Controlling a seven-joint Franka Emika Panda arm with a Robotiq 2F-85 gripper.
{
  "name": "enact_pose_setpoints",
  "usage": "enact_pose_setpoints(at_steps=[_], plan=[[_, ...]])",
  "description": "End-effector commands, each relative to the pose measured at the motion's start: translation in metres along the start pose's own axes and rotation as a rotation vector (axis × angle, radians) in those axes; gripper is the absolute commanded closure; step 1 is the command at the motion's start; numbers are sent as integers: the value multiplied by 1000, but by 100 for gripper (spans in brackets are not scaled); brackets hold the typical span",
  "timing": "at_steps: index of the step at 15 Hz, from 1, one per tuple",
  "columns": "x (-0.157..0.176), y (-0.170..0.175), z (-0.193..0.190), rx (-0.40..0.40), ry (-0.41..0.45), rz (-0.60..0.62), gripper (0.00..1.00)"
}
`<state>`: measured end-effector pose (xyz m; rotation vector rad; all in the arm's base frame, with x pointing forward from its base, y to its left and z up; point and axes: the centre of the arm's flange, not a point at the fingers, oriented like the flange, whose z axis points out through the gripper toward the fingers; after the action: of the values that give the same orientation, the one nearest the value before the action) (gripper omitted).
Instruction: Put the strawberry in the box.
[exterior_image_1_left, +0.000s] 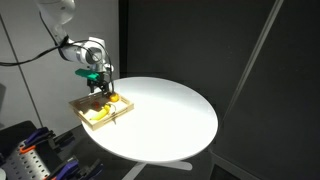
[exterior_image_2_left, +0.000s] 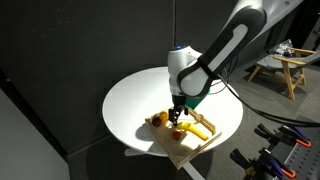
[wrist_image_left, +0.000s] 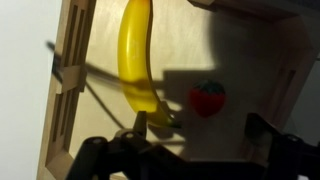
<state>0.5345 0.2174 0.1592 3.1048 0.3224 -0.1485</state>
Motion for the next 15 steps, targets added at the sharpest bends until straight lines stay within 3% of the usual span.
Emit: enact_pose_setpoints(at_steps=[1,7,15], plan=[[-11,17,-20,5,-18,108,0],[-31,42,-41,-6,-33,237,0],[-74,64,-76,-36,-33,287,0]])
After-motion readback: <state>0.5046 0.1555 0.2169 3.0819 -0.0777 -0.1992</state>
